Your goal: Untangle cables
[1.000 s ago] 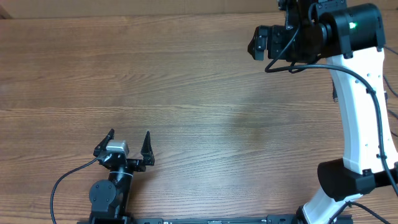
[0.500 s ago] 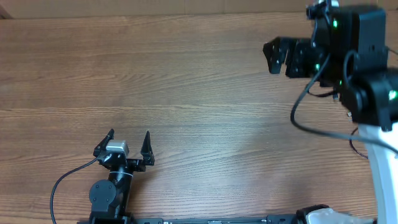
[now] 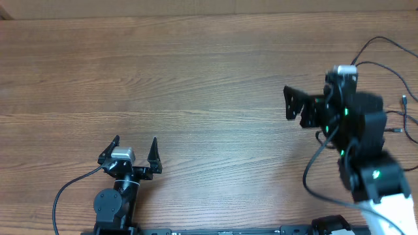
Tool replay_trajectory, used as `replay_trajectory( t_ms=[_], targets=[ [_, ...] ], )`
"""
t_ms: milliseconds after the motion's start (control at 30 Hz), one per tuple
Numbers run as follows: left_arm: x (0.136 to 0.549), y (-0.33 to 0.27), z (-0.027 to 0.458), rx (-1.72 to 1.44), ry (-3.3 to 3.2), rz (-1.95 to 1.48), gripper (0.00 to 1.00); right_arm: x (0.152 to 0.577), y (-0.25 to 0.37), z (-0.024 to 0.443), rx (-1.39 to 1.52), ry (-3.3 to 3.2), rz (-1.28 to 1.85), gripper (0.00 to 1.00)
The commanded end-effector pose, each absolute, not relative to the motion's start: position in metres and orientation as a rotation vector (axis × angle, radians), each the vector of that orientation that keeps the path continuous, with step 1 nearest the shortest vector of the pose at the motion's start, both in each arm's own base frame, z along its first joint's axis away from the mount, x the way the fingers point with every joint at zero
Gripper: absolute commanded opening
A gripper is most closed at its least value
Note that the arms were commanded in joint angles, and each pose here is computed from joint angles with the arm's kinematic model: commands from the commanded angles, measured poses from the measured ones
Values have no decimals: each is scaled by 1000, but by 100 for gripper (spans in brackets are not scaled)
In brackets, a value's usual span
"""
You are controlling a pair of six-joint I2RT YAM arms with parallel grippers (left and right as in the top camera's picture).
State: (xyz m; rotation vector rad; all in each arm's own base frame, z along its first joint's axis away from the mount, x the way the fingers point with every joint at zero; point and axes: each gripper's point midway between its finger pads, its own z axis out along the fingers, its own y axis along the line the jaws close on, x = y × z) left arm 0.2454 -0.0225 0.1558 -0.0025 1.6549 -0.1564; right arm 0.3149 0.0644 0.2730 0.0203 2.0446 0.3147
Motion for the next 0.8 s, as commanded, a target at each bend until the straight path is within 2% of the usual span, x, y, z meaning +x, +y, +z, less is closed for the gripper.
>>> replay_trajectory(
  t_ms=[0,233,767],
  targets=[
    [245,-20,156,-3,1649,-136,100,299,55,246,39,1987,299,100],
    [245,-20,156,-3,1649,-136,99,283,48,215,39,1785,309,100],
    [245,-20,156,-3,1650,-136,99,264,43,182,41,1611,310,100]
  ],
)
